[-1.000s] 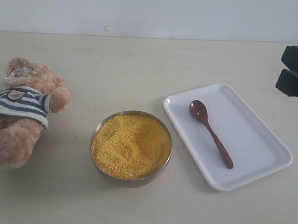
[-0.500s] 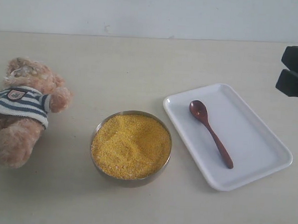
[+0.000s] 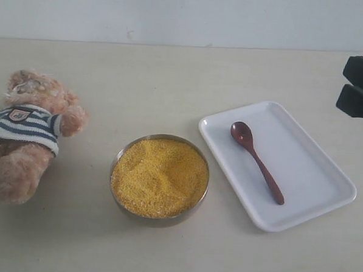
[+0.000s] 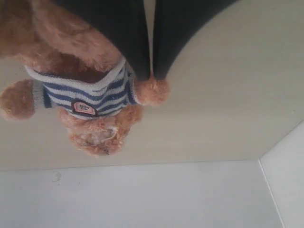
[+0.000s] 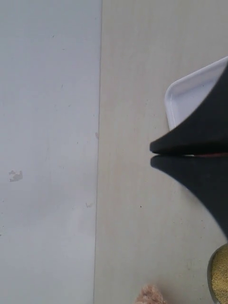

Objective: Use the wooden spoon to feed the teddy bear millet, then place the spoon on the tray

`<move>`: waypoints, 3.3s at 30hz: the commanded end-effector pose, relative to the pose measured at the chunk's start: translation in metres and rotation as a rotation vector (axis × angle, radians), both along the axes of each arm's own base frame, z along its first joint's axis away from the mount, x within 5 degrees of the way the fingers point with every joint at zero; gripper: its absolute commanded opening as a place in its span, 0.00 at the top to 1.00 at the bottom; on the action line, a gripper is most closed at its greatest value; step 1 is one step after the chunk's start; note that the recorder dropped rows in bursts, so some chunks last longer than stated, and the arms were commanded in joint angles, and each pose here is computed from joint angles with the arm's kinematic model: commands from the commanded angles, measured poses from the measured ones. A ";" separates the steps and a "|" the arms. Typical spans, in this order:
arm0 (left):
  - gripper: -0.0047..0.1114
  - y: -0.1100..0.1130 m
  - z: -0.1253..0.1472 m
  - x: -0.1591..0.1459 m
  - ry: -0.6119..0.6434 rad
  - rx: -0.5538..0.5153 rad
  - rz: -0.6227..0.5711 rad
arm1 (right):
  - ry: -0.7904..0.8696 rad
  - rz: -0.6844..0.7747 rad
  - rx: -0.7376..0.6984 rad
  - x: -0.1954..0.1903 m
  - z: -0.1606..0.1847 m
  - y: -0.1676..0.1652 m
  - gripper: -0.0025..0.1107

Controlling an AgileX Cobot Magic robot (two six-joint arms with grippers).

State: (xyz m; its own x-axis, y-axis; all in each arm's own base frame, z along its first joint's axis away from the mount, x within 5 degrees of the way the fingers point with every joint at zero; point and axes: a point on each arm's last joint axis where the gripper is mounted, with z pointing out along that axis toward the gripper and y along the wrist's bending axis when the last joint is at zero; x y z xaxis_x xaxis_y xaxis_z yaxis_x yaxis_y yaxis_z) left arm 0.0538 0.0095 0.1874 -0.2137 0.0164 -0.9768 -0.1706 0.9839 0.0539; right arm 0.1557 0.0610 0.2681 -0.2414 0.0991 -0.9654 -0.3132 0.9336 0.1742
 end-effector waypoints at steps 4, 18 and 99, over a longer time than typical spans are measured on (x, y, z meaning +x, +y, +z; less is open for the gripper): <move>0.93 0.000 -0.002 0.000 0.007 0.000 0.003 | -0.001 -0.004 0.006 -0.001 -0.001 -0.001 0.98; 0.93 0.000 -0.002 0.000 0.007 0.000 0.003 | -0.036 0.039 -0.152 -0.008 0.000 -0.003 0.98; 0.93 0.000 -0.002 0.000 0.007 0.000 0.003 | 0.031 -0.195 -0.099 -0.103 -0.085 -0.052 0.98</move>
State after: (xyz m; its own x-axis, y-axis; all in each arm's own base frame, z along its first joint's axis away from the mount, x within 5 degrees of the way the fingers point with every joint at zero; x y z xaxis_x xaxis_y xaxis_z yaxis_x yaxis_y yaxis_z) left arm 0.0536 0.0094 0.1865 -0.2241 0.0165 -0.9744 -0.1697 0.9839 0.0556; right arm 0.0531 0.0098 0.1821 -0.2630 0.0558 -0.9632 -0.1283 0.9874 0.0922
